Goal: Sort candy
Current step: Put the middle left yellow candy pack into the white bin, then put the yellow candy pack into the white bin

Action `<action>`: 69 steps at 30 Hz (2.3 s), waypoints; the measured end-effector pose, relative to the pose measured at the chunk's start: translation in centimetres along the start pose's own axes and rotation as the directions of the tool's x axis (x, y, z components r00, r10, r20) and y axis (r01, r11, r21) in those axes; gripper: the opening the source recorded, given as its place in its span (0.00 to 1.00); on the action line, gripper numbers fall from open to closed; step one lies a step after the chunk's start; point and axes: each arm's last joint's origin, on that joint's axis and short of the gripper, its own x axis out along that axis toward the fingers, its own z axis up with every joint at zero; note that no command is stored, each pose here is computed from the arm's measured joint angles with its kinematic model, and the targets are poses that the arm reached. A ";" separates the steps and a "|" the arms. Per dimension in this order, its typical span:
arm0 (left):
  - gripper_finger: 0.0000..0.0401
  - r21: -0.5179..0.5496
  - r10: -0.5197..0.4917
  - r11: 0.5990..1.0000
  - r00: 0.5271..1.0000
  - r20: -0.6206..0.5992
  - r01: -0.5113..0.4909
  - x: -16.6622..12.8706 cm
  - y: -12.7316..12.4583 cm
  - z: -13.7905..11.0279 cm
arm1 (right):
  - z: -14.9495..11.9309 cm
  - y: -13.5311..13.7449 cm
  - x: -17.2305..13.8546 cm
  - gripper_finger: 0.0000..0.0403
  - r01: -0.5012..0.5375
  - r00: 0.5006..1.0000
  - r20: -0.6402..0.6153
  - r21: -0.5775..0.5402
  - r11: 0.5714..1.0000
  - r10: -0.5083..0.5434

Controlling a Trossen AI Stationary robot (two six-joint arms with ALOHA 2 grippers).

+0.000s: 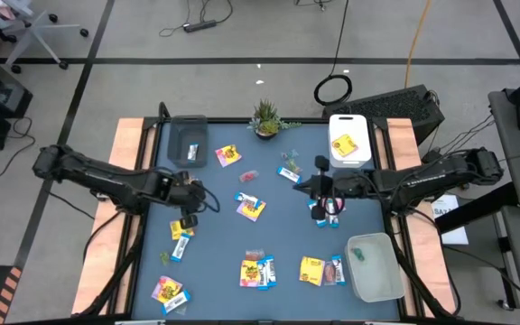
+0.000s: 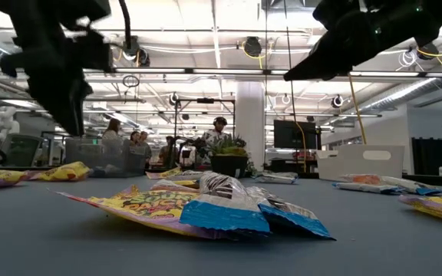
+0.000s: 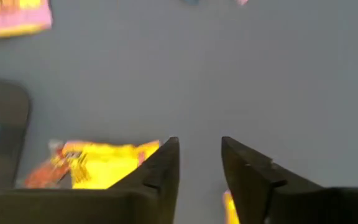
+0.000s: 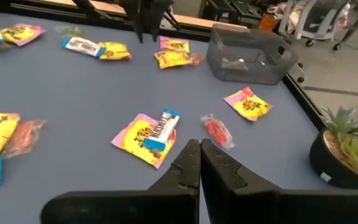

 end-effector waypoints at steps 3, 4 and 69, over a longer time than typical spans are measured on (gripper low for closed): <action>0.41 0.035 0.044 0.999 0.995 -0.090 -0.041 1.6 0.2 0.1 | -0.1 0.0 0.1 0.00 -0.009 1.000 -0.003 0.002 1.000 0.009; 0.43 0.046 0.055 0.998 0.992 -0.114 -0.050 2.1 0.3 0.2 | 0.0 0.0 0.1 0.00 -0.009 1.000 -0.003 0.002 1.000 0.009; 0.50 -0.260 0.059 0.947 0.898 -0.435 -0.188 5.6 6.9 2.2 | -0.2 0.0 0.1 0.00 -0.007 1.000 -0.019 0.024 1.000 0.008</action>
